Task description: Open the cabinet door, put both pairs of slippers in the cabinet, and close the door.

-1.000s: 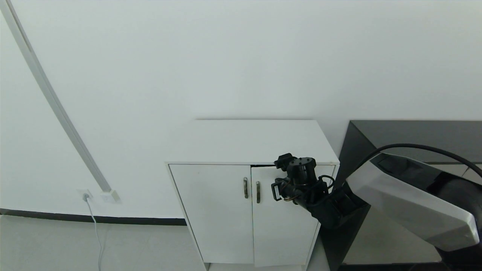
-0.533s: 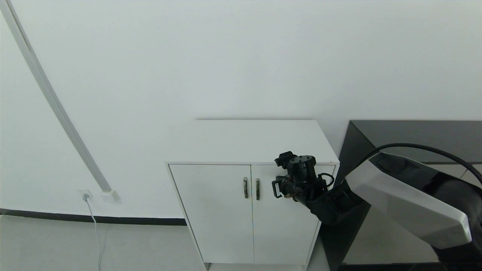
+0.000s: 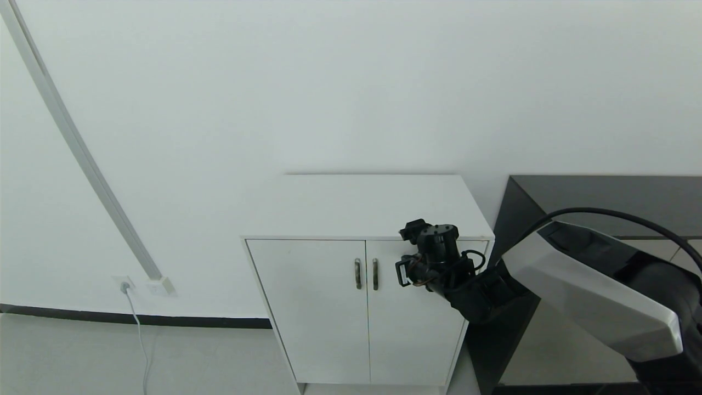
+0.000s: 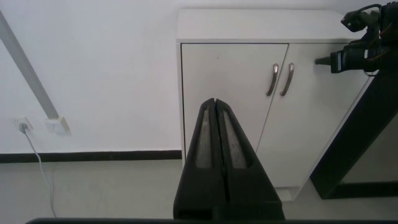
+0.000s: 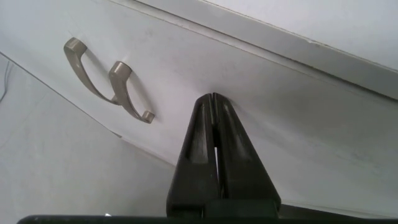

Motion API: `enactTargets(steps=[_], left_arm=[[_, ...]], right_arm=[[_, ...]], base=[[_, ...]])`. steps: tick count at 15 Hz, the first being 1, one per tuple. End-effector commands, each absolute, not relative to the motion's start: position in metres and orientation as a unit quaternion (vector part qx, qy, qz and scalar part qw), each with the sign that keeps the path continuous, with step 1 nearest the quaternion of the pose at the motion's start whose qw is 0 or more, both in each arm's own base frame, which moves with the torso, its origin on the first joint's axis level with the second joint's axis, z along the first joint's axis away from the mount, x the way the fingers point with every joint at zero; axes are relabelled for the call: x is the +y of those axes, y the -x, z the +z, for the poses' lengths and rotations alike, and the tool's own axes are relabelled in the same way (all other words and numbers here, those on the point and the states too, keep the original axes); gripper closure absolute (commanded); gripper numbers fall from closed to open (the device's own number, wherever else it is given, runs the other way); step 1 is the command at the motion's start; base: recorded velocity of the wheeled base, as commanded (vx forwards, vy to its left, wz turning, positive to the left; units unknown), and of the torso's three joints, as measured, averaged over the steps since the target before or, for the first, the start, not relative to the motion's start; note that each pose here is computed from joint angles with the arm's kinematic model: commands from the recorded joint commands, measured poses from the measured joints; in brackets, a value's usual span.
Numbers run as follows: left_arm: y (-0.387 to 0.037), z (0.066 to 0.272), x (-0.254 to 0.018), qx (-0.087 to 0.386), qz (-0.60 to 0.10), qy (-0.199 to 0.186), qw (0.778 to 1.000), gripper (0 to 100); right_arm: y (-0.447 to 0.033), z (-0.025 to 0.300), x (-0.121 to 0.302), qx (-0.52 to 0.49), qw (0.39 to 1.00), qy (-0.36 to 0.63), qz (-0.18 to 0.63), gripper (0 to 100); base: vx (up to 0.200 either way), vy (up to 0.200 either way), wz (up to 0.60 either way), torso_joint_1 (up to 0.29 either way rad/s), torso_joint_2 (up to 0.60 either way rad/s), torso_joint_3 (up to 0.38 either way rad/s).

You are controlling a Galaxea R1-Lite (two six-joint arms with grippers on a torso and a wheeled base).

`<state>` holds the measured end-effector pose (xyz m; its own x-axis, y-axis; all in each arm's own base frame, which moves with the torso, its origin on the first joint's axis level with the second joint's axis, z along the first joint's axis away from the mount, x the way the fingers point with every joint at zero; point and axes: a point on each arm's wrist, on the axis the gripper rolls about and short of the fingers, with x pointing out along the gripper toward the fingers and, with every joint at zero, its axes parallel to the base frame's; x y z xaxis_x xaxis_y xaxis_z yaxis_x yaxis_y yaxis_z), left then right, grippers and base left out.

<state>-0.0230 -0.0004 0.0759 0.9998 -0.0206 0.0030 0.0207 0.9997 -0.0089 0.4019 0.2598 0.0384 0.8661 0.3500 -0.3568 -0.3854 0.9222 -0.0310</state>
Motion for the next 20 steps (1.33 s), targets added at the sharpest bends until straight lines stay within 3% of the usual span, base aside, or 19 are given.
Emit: enactTargets(steps=[1, 7, 12, 20], left_arm=[[0.023, 0.076, 0.0, -0.001, -0.01, 0.005, 1.0, 100], [0.023, 0.076, 0.0, -0.001, -0.01, 0.005, 1.0, 100], [0.023, 0.076, 0.0, -0.001, -0.011, 0.005, 1.0, 100], [0.023, 0.076, 0.0, -0.001, -0.012, 0.005, 1.0, 100]], right_arm=[[-0.403, 0.038, 0.26, 0.175, 0.965, 0.051, 0.19, 100], [-0.404, 0.04, 0.257, 0.173, 0.966, 0.048, 0.187, 100], [-0.371, 0.068, 0.245, 0.171, 0.965, 0.045, 0.195, 100], [-0.277, 0.116, 0.155, 0.147, 0.977, 0.013, 0.156, 100]], base=[[0.0, 0.0, 0.0, 0.0, 0.0, 0.0], [0.0, 0.0, 0.0, 0.0, 0.0, 0.0], [0.0, 0.0, 0.0, 0.0, 0.0, 0.0], [0.0, 0.0, 0.0, 0.0, 0.0, 0.0]])
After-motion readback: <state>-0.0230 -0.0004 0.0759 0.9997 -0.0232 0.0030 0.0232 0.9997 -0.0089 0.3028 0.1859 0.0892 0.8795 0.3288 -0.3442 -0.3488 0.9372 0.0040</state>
